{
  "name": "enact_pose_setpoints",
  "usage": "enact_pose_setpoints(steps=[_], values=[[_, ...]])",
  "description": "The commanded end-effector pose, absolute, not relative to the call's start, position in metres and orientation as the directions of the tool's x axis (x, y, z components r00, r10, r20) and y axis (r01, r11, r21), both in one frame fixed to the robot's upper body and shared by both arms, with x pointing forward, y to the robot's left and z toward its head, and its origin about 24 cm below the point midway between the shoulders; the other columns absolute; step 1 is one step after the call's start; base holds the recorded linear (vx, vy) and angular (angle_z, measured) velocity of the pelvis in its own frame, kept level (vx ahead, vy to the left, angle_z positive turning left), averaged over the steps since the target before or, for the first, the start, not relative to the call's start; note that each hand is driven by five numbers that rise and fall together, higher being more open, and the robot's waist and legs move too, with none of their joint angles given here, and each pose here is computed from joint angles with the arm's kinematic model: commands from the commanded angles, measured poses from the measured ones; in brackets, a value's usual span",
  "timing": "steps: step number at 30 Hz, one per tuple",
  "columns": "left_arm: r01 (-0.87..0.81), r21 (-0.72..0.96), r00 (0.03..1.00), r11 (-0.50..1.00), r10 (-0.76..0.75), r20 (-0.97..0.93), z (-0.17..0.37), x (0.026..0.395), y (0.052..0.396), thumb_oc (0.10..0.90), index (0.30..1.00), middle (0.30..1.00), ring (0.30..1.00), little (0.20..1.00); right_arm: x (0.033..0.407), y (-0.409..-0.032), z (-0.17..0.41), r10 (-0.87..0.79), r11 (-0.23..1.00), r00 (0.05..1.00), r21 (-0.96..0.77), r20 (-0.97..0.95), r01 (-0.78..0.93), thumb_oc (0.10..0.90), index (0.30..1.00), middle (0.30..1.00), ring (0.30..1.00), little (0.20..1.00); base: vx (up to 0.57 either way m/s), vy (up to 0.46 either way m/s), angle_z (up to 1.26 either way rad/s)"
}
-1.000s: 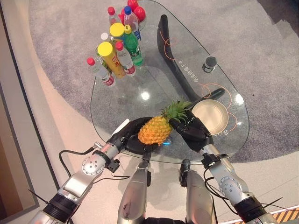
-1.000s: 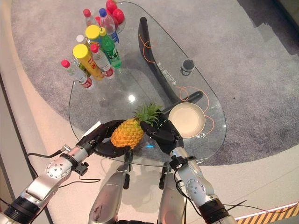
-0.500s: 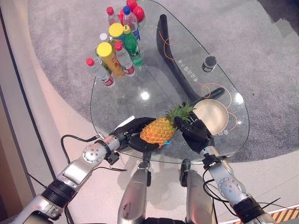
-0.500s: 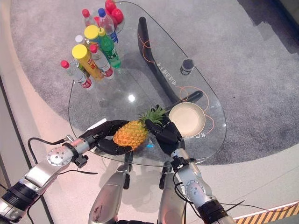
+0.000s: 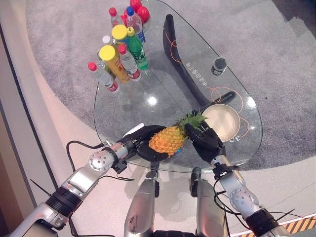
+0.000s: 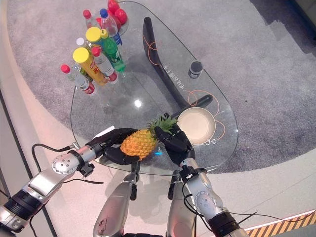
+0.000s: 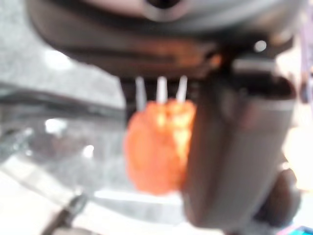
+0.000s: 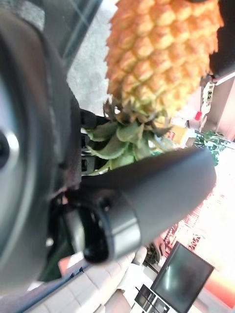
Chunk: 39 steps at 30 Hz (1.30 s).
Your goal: Pick up the fruit to the plate
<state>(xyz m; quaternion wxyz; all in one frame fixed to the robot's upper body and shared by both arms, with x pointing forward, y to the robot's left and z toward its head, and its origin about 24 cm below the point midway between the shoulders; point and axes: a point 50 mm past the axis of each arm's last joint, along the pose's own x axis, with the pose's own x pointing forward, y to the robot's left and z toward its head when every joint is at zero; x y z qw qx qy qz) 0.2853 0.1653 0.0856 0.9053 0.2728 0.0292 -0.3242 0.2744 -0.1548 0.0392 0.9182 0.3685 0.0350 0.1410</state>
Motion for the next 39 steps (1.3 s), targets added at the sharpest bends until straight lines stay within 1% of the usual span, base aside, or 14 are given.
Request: enact_pose_setpoints(steps=[1,13,21,26,28,29,30,39], values=[[0.720,0.528,0.612,0.450,-0.771,-0.178,0.100,0.263,0.122,0.100,0.300,0.300,0.300,0.200,0.290,-0.093,0.133,0.461,0.469,0.755,0.594,0.466,-0.654,0.100,0.300,0.300,0.300,0.200,0.00,0.000,0.00],[0.687,0.573,0.636,0.447,-0.751,-0.177,0.103,0.267,0.125,0.100,0.300,0.300,0.300,0.200,0.294,-0.098,0.131,0.407,0.476,0.794,0.638,0.451,-0.606,0.100,0.300,0.300,0.300,0.200,0.00,0.000,0.00],[0.681,0.568,0.644,0.462,-0.747,-0.165,0.103,0.267,0.124,0.100,0.300,0.300,0.300,0.200,0.295,-0.099,0.129,0.394,0.486,0.806,0.644,0.442,-0.591,0.100,0.300,0.300,0.300,0.200,0.00,0.000,0.00],[0.670,0.568,0.665,0.479,-0.727,-0.172,0.101,0.269,0.128,0.100,0.300,0.300,0.300,0.200,0.296,-0.102,0.126,0.383,0.489,0.813,0.650,0.440,-0.582,0.100,0.300,0.300,0.300,0.200,0.00,0.000,0.00],[0.655,0.563,0.695,0.503,-0.694,-0.187,0.098,0.271,0.131,0.100,0.300,0.300,0.300,0.200,0.297,-0.103,0.126,0.377,0.492,0.815,0.651,0.440,-0.578,0.100,0.300,0.300,0.300,0.200,0.00,0.000,0.00],[0.649,0.556,0.706,0.520,-0.684,-0.185,0.097,0.272,0.132,0.256,0.434,0.434,0.434,0.356,0.297,-0.102,0.127,0.376,0.492,0.816,0.651,0.440,-0.578,0.100,0.300,0.300,0.300,0.200,0.00,0.000,0.00],[0.647,0.552,0.711,0.525,-0.677,-0.188,0.096,0.273,0.132,0.800,0.900,0.900,0.900,0.900,0.297,-0.102,0.127,0.373,0.492,0.817,0.653,0.440,-0.576,0.100,0.300,0.300,0.300,0.200,0.00,0.000,0.00],[0.606,0.546,0.757,0.578,-0.630,-0.173,0.093,0.275,0.139,0.800,0.900,0.900,0.900,0.900,0.298,-0.106,0.128,0.353,0.498,0.825,0.658,0.442,-0.565,0.100,0.300,0.300,0.300,0.200,0.00,0.000,0.00]])
